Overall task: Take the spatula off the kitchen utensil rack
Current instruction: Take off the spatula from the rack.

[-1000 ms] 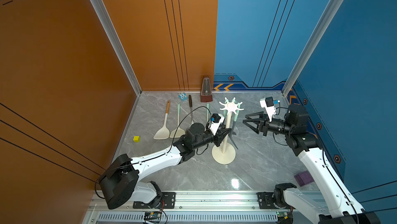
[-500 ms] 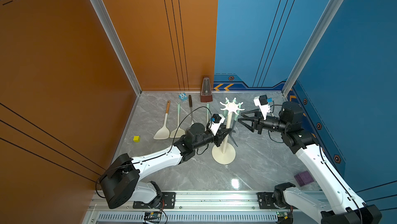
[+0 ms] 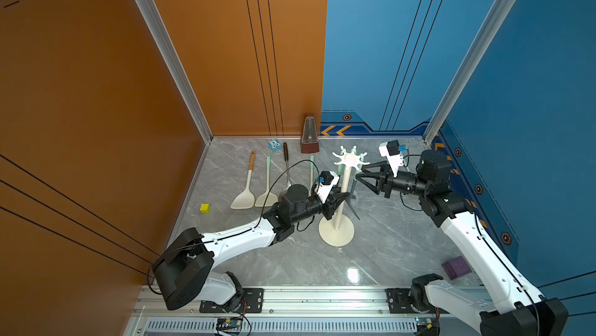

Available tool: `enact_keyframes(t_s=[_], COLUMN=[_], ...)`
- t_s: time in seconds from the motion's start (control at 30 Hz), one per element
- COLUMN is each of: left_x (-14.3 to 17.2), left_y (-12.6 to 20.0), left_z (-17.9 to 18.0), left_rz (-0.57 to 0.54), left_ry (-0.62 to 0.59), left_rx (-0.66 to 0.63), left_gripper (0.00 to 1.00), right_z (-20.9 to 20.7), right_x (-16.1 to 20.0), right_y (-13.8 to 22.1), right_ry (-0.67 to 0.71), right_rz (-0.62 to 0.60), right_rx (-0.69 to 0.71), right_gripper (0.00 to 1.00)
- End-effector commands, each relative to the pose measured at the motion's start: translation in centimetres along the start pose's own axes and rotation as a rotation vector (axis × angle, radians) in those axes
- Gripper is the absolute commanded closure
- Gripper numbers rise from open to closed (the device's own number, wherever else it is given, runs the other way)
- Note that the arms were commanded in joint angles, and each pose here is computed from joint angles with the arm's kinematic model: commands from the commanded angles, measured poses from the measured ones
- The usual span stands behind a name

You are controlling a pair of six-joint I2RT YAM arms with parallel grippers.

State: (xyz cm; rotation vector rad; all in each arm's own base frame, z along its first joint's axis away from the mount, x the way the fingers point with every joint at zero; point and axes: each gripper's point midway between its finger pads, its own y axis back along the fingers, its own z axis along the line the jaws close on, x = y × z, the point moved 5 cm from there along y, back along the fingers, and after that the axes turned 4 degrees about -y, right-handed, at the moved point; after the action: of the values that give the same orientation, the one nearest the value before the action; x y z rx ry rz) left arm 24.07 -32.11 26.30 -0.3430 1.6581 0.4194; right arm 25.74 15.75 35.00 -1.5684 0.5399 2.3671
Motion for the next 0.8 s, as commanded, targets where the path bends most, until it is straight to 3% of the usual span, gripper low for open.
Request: enact_keyframes(t_s=[0.0,0.2,0.4,0.77], left_x=[2.2,2.7,2.9,3.3], left_y=[-0.6,-0.7,-0.7,-0.9], left_z=[-1.8,-2.4,-2.7,-3.4], left_rz=[0.089,0.099,0.104,0.111], left_ry=[0.082,0.081,0.07,0.024], left_rx=[0.087,0.1,0.104,0.105], left_gripper=[0.77,0.78,0.79,0.87], right_z=[0.3,0.1,-0.2,-0.7], right_x=[-0.1,0.5,1.0,1.2], right_y=[-0.1,-0.6,-0.6,1.2], right_ry=[0.027,0.025,0.038,0.103], right_rz=[-0.014,-0.005,0.0,-0.021], right_rx=[-0.02,0.01,0.064,0.251], right_gripper=[0.51,0.57,0.69,0.88])
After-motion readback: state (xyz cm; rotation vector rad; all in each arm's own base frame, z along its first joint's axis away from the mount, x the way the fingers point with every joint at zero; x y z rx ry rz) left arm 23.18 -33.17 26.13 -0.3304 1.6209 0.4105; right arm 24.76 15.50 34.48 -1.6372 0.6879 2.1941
